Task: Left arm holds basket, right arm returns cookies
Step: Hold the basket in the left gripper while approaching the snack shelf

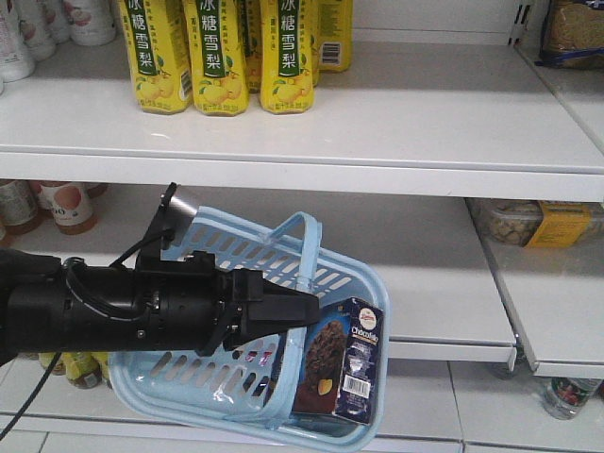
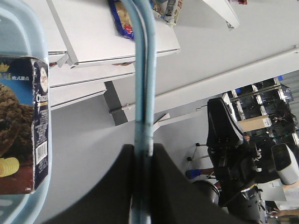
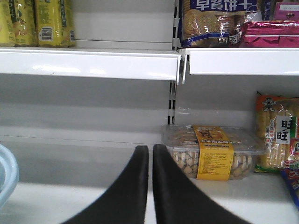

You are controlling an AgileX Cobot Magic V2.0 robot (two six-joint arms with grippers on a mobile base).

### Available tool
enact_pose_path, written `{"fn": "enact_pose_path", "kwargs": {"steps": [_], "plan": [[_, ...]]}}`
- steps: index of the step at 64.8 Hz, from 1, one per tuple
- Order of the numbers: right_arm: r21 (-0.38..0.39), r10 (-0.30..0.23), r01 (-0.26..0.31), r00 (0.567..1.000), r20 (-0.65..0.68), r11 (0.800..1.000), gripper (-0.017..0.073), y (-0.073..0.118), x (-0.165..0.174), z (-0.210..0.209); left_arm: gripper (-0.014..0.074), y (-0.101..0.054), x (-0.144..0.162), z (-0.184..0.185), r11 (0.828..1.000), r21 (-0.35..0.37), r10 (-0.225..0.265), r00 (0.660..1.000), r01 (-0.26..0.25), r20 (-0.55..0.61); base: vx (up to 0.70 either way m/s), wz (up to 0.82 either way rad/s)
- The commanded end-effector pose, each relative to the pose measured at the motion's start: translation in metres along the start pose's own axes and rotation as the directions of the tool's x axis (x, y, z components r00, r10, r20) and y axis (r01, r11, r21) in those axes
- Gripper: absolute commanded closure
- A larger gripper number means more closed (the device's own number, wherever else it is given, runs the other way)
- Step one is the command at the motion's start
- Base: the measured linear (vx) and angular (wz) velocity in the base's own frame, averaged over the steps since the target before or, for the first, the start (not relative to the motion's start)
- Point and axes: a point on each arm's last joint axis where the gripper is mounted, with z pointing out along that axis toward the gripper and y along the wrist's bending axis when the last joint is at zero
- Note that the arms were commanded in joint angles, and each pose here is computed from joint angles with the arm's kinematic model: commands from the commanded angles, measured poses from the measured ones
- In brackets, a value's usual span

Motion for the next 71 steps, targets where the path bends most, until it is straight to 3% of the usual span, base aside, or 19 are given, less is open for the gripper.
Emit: {"fn": "enact_pose_path", "kwargs": {"steps": [1, 71], "plan": [[-0.001, -0.009, 0.009, 0.997, 0.072, 1.000, 0.0570, 0.0002, -0.0020, -0.0008, 0.0599, -0.0256, -0.0072, -0.0059, 0.993, 0.121, 0.007, 0.999, -0.011, 0.038, 0.03, -0.01], [-0.001, -0.009, 0.009, 0.997, 0.072, 1.000, 0.0570, 0.0002, -0.0020, -0.0008, 0.0599, -0.0256, -0.0072, -0.0059, 0.993, 0.121, 0.007, 0.999, -0.011, 0.038, 0.03, -0.01]]}}
